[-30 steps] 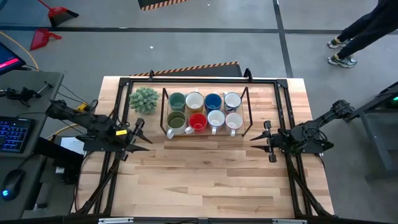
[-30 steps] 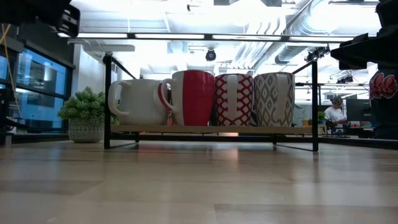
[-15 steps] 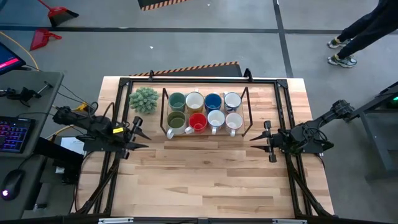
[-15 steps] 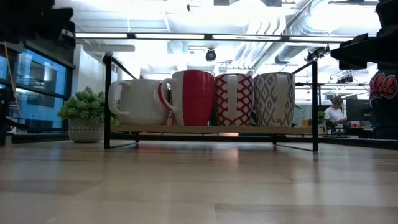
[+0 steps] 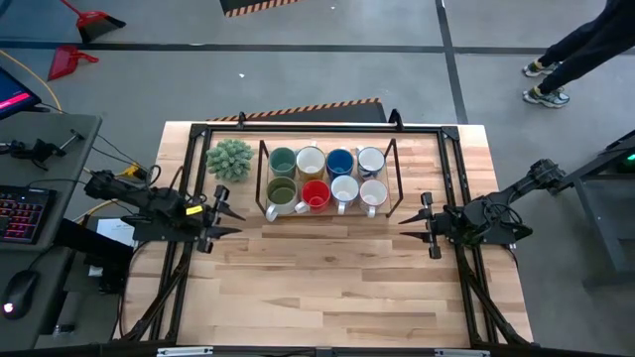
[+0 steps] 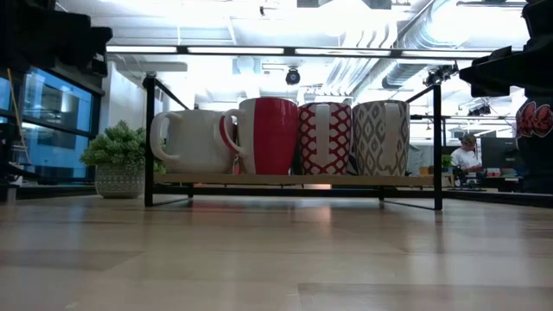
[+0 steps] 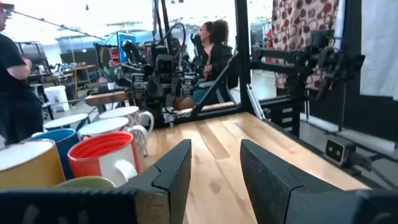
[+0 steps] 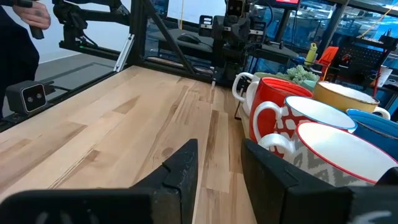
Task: Place coffee mugs
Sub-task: Return to Home Position
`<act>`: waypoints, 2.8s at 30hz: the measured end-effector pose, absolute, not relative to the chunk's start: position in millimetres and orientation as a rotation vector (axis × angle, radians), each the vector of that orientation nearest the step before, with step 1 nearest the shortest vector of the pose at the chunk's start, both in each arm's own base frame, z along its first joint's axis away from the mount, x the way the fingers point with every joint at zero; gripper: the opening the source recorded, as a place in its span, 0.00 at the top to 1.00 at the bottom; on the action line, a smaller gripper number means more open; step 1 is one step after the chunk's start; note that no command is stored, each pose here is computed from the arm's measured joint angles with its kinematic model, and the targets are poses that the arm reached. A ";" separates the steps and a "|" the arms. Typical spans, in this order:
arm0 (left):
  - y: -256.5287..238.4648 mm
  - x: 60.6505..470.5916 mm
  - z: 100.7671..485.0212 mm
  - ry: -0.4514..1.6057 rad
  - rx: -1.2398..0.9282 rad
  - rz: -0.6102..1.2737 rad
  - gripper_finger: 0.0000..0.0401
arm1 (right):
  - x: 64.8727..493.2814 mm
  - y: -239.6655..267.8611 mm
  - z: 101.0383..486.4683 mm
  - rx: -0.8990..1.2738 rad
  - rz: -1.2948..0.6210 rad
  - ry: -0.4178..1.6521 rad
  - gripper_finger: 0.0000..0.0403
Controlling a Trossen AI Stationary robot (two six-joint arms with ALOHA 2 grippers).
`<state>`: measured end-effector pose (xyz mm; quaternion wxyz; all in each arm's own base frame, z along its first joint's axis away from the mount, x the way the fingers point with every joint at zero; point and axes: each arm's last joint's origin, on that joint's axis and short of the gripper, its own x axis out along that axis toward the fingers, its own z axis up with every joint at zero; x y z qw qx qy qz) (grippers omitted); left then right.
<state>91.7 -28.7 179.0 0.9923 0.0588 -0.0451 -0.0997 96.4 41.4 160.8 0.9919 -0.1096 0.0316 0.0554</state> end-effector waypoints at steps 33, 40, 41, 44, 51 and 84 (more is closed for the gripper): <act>-0.2 105.7 159.2 0.111 0.205 0.133 0.68 | 96.4 41.5 160.7 -0.220 0.111 0.064 0.73; 1.0 107.6 156.5 0.144 0.202 0.144 0.68 | 96.4 41.4 160.8 -0.220 0.111 0.063 0.73; 1.0 107.6 156.5 0.144 0.203 0.144 0.68 | 96.4 41.4 160.9 -0.220 0.111 0.063 0.73; 1.0 107.6 156.5 0.144 0.202 0.144 0.68 | 96.4 41.4 160.9 -0.220 0.111 0.063 0.73; 0.9 107.6 156.5 0.144 0.202 0.144 0.68 | 96.4 41.4 160.8 -0.220 0.111 0.063 0.73; 0.9 107.6 156.5 0.143 0.201 0.143 0.68 | 103.0 22.5 167.4 -0.189 0.065 0.001 0.73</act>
